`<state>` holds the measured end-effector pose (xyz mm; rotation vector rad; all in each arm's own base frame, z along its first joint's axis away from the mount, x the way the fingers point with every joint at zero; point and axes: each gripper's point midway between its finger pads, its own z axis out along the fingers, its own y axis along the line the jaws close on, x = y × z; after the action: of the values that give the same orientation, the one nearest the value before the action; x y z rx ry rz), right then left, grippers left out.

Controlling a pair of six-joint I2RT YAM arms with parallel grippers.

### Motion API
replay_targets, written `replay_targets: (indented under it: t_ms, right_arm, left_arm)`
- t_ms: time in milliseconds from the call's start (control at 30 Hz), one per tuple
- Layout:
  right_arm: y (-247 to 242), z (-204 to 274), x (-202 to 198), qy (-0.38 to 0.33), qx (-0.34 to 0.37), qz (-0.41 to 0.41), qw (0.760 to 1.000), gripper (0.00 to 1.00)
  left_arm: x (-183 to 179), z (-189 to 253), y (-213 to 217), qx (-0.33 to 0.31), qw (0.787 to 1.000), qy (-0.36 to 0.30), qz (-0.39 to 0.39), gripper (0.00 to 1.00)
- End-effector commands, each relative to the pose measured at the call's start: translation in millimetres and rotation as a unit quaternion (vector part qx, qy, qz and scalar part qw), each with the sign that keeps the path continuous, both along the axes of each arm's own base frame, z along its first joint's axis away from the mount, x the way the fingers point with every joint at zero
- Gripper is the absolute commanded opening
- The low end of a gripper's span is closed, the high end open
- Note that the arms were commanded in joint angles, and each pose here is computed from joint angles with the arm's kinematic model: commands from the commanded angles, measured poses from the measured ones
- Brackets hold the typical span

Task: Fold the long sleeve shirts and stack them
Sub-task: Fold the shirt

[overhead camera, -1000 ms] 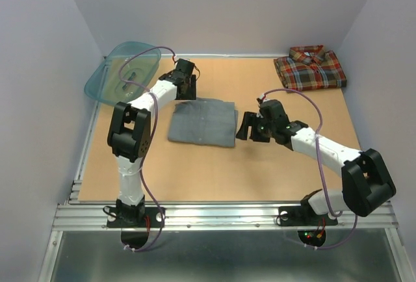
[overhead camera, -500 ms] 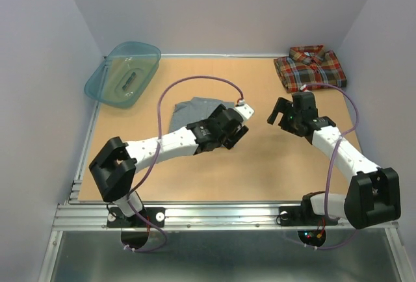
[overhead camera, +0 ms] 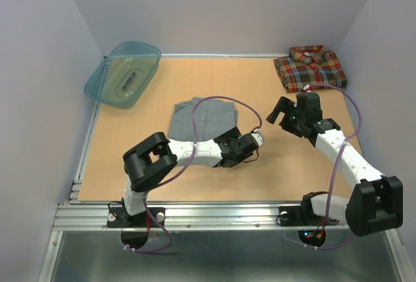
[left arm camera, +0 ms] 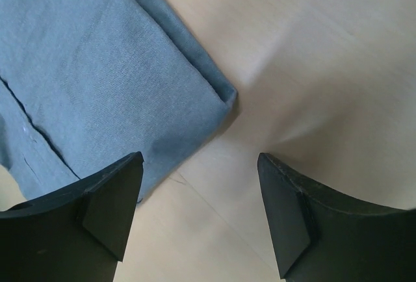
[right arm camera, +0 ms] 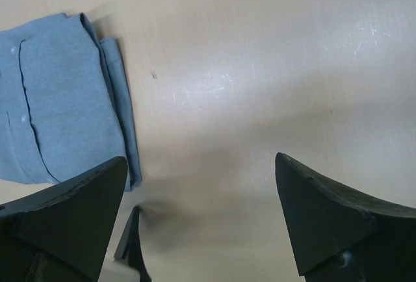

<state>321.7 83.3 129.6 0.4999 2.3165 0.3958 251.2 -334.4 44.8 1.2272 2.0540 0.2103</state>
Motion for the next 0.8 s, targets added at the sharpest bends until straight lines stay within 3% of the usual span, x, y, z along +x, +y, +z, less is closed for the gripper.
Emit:
replay_targets:
  t_ms: [0,167,233,267,467,567,767]
  right_arm:
    - [-0.7,0.0,-8.6,-0.002,0.014,-0.002,1.0,1.0]
    - [2.9,-2.7,-12.5,0.002,0.025,0.001,1.0,1.0]
    - [5.2,-3.5,-13.4,0.003,0.035,0.0,0.999,1.0]
    - [9.3,-2.9,-13.7,0.003,0.045,0.007,0.999,1.0]
    - [44.2,-3.1,-10.7,0.011,0.141,0.045,0.989,1.0]
    - [56.7,-1.6,-1.5,0.007,0.192,0.038,0.981,1.0]
    - [79.7,8.7,16.2,-0.009,0.282,0.045,0.958,1.0]
  left_arm:
    - [17.9,10.9,-5.6,-0.004,0.998,-0.05,0.027,0.8]
    - [25.0,-3.2,-3.5,0.02,0.997,-0.063,0.037,0.67]
    - [26.7,-2.1,-2.9,0.015,0.996,-0.069,0.049,0.55]
    - [26.4,-1.3,-2.8,0.01,0.996,-0.069,0.052,0.43]
    - [26.4,17.3,-1.3,-0.043,0.993,-0.079,0.078,0.06]
    - [24.2,24.1,3.4,-0.081,0.99,-0.071,0.094,0.01]
    - [16.5,27.7,16.0,-0.121,0.984,-0.055,0.116,0.0]
